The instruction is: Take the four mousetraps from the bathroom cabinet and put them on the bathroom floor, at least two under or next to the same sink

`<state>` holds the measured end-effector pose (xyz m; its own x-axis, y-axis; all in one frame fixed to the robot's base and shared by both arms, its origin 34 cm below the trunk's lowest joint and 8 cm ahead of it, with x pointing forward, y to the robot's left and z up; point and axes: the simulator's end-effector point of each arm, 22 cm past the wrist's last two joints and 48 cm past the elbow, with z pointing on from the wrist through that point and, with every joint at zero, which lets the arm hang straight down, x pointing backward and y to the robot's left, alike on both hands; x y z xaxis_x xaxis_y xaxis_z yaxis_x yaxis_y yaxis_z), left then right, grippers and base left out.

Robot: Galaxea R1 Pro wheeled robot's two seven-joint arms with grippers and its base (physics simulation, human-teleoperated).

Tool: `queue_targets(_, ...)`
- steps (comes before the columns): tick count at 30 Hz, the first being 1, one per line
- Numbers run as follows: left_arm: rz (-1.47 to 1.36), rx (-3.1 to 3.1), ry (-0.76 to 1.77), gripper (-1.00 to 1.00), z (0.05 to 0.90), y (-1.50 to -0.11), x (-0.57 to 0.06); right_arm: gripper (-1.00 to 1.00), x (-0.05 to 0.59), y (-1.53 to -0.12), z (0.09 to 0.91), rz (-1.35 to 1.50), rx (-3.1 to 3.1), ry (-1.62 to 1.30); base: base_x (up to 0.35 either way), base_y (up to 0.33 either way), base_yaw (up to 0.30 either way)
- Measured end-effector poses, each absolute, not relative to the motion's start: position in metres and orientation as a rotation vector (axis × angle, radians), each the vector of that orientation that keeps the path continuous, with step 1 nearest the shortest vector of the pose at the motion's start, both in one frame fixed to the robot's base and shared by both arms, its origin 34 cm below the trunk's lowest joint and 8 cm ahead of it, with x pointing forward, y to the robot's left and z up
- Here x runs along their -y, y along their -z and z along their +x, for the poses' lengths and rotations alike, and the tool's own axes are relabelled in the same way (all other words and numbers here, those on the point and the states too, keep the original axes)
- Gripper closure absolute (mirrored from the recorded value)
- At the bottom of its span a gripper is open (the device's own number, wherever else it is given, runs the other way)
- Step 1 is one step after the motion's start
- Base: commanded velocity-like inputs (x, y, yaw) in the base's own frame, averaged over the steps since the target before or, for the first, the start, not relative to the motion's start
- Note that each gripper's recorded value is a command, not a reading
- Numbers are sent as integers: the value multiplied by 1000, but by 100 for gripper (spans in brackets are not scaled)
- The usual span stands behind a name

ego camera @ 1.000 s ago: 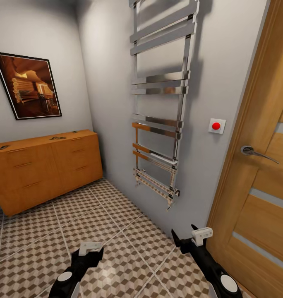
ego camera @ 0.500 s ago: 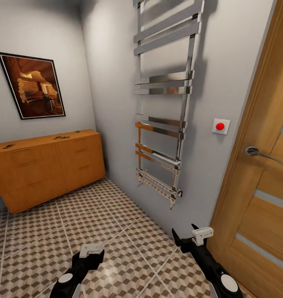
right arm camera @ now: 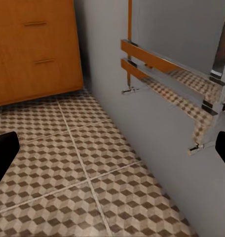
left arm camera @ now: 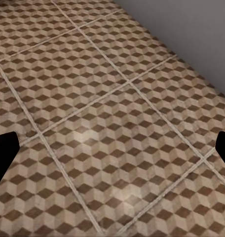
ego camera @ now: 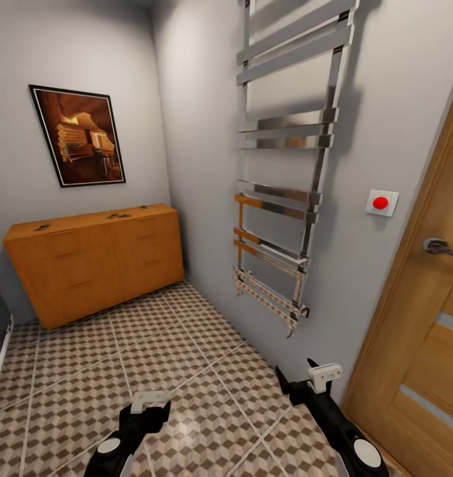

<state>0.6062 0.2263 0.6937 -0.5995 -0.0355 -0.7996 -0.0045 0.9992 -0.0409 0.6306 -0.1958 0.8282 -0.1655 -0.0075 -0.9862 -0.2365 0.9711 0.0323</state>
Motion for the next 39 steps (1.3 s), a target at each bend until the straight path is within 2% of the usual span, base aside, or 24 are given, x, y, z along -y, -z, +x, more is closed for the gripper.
queue_targets(13, -29, -2227, 45, -100, 604, -687, -225, -100, 196, -822, 630, -182, -1741, -205, 140, 0, 202)
queue_targets(39, -30, -2256, 45, -100, 600, -674, -225, -100, 196, -809, 630, -180, -1768, -208, 322, 14, 199)
